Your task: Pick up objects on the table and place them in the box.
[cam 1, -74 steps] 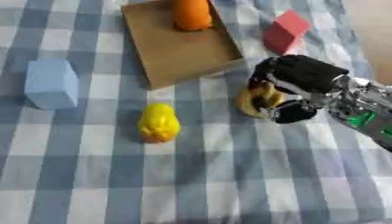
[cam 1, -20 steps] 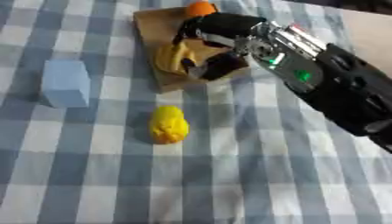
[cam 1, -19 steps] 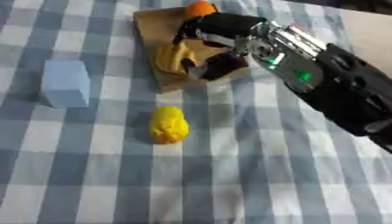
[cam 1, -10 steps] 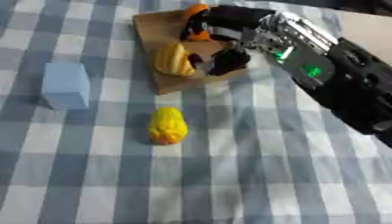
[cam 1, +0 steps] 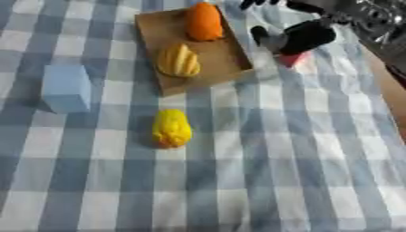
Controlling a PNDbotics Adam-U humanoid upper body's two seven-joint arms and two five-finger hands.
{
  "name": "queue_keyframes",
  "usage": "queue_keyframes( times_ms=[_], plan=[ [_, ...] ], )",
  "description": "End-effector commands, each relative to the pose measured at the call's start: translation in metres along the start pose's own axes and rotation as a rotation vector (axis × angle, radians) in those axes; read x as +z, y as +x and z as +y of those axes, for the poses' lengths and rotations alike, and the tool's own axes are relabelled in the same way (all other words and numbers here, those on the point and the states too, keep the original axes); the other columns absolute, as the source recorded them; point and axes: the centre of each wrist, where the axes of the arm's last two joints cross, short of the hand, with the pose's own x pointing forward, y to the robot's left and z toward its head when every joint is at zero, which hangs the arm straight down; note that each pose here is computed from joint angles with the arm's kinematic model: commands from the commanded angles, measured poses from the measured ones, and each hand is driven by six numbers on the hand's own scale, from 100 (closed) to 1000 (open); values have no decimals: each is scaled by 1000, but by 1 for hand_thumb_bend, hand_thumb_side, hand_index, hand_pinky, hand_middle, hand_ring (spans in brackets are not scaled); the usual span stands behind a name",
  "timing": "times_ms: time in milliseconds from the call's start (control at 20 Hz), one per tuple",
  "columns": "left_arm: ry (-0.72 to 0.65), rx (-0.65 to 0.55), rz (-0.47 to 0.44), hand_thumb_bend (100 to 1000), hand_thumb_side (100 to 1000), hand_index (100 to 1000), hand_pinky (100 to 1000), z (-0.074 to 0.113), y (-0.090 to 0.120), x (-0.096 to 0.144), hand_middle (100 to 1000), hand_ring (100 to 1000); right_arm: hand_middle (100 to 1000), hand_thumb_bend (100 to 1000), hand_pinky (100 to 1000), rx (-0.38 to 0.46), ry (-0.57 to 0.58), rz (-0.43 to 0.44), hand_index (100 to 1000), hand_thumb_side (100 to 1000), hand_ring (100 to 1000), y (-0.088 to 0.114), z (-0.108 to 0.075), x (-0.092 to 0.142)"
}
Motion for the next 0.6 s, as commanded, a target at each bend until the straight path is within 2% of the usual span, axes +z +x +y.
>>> queue_keyframes(
  times_ms=[50, 250, 450, 600],
  plan=[
    [2, -21, -36, 337, 604, 833, 855, 6, 3, -7, 735, 730, 849, 100, 806, 63, -23, 50, 865, 411, 858, -13, -17, 14],
    [4, -24, -36, 337, 604, 833, 855, 6, 3, -6, 735, 730, 871, 100, 817, 83, 4, 117, 884, 367, 878, -29, -12, 17],
    [4, -23, -34, 336, 604, 832, 855, 6, 3, -5, 735, 729, 872, 100, 824, 82, 24, 173, 896, 374, 884, -44, -6, 15],
    [3, -22, -32, 336, 605, 832, 855, 5, 3, -5, 735, 729, 880, 100, 827, 83, 40, 183, 897, 398, 889, -48, -4, 11]
  ],
)
